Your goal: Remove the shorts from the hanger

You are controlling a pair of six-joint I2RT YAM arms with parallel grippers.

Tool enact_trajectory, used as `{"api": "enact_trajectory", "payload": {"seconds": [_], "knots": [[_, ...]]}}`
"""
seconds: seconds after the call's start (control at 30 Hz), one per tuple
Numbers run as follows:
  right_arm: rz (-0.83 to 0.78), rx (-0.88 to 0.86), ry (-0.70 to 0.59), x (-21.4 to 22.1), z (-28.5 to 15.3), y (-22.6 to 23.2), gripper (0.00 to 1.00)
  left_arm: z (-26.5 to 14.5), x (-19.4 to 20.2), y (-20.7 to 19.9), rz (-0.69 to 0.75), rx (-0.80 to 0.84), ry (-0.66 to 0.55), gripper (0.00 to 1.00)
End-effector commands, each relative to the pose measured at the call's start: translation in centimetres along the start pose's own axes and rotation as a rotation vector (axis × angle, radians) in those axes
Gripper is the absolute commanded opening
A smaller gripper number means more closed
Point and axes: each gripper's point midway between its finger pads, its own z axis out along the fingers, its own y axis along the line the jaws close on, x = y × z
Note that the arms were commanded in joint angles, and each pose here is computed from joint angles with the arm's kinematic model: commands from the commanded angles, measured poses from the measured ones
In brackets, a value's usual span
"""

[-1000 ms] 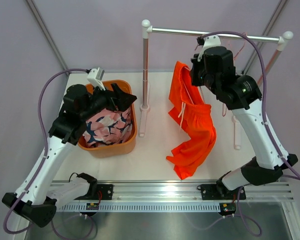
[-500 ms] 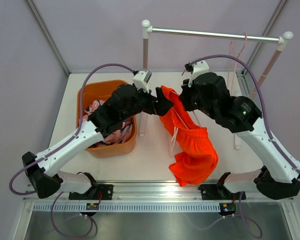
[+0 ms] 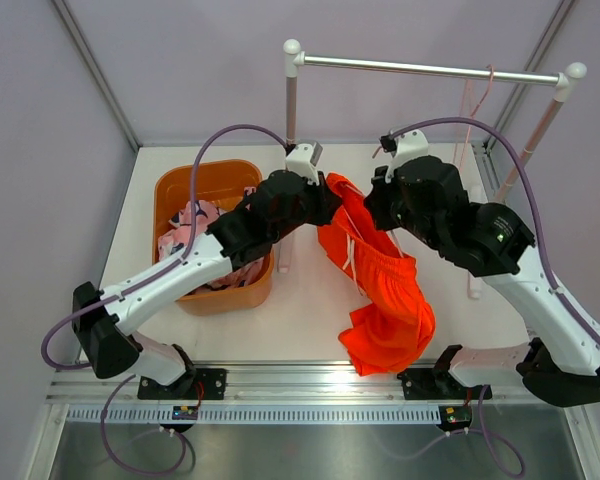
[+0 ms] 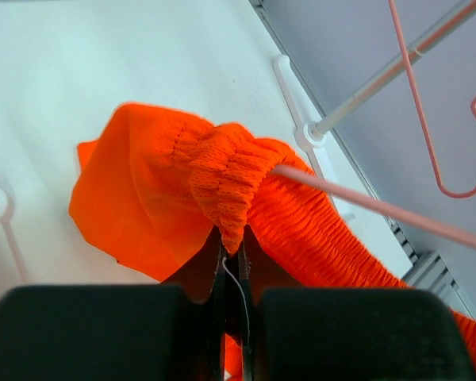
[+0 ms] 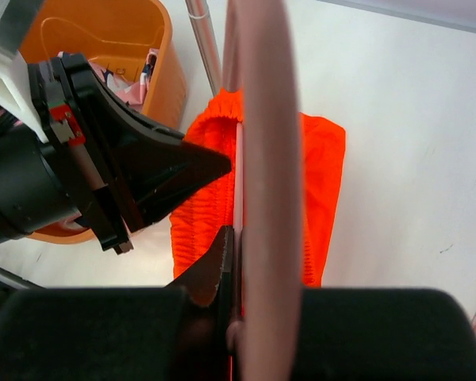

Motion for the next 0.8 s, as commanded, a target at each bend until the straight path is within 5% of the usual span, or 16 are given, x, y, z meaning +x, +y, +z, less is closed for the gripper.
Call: {"api": "enact_trajectory", "payload": {"seconds": [0.0, 0.43, 0.77], "knots": [[0.034, -0.034, -0.057, -1.2, -1.6, 0.7, 0.00, -0.8, -6.0, 0.4, 0.009, -0.077, -0.181, 0.00], [0.037, -0.063, -0.090, -1.1, -5.0, 1.1, 0.00, 1.1, -6.5, 8.4, 0.029, -0.394, -0.161, 0.00], [0.048, -0.028, -0.143, -2.0, -5.8, 0.0, 0.00, 4.1, -2.3, 6.9, 0.034, -0.217, -0.010, 0.00]]}}
